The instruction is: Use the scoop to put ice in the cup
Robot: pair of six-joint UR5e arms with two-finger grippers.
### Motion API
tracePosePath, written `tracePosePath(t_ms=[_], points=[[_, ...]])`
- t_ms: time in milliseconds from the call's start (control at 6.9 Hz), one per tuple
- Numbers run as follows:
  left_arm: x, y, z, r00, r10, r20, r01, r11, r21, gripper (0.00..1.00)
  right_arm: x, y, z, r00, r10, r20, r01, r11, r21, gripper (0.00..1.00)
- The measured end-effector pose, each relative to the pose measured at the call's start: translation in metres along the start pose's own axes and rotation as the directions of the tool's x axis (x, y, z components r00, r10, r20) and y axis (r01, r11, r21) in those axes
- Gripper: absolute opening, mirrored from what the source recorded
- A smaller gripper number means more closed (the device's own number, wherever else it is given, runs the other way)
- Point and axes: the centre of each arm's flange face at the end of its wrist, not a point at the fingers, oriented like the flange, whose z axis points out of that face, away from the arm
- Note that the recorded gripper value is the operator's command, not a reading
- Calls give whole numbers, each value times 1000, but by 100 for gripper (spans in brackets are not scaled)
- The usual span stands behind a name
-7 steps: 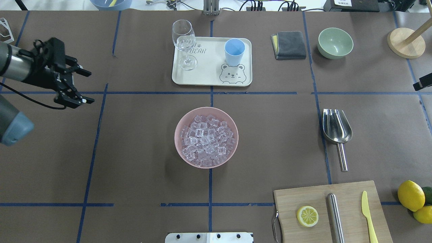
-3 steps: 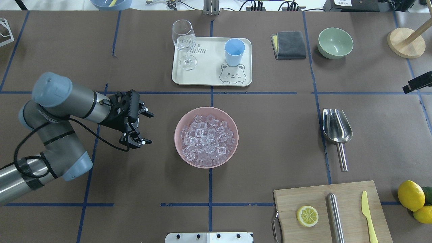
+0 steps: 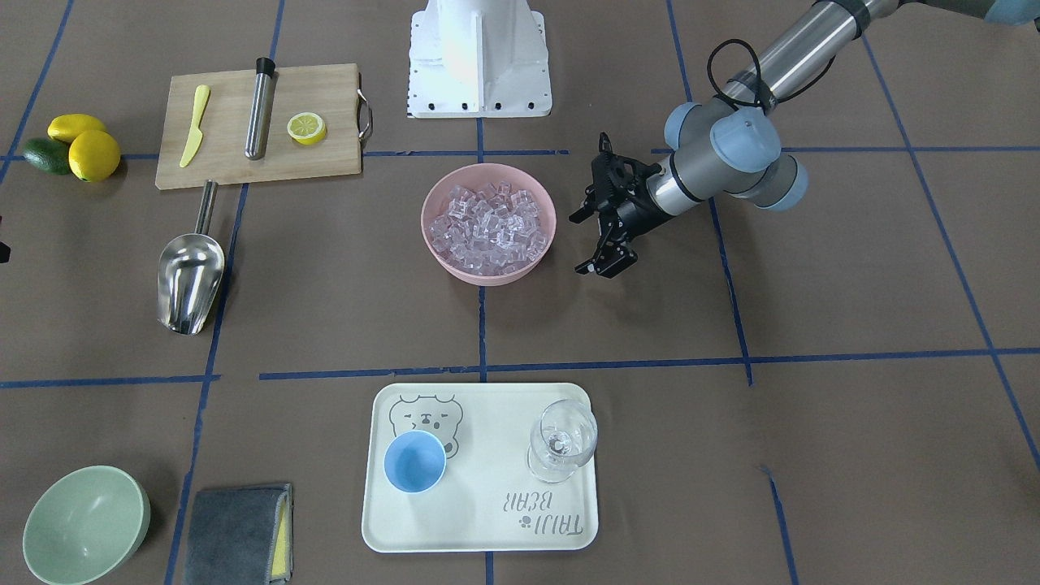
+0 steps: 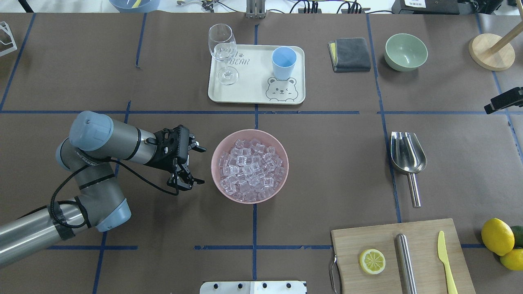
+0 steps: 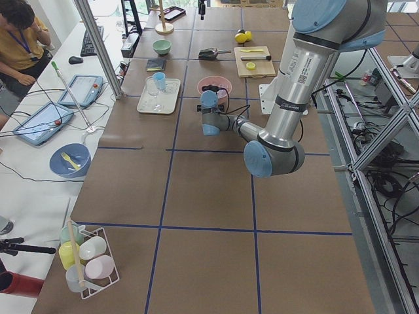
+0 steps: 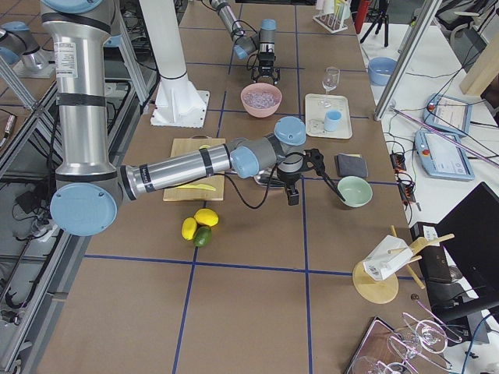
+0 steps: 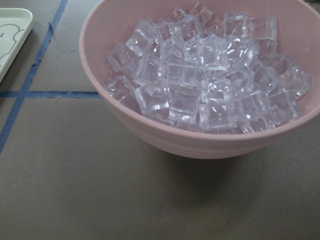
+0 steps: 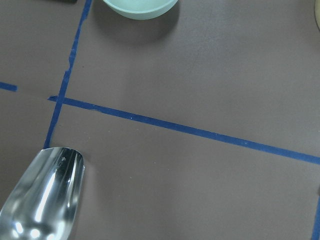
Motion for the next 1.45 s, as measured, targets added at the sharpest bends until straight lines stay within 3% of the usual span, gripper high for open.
tracePosePath(t_ms=[580, 870, 1159, 1449], points=[[11, -9, 13, 999, -30, -21, 31, 998, 49, 100, -68, 13, 6, 993, 116, 28, -115, 993, -19, 100], [11, -9, 14, 999, -31, -22, 32, 998, 49, 100, -126, 45, 23, 980, 196, -19, -196, 980, -30, 100], [12, -9, 15, 999, -31, -22, 32, 998, 48, 100, -180, 77, 56, 953, 294, -66, -297, 954, -38, 100], [12, -9, 16, 999, -31, -24, 32, 998, 47, 100, -223, 106, 91, 940, 330, -82, -334, 942, -43, 88]])
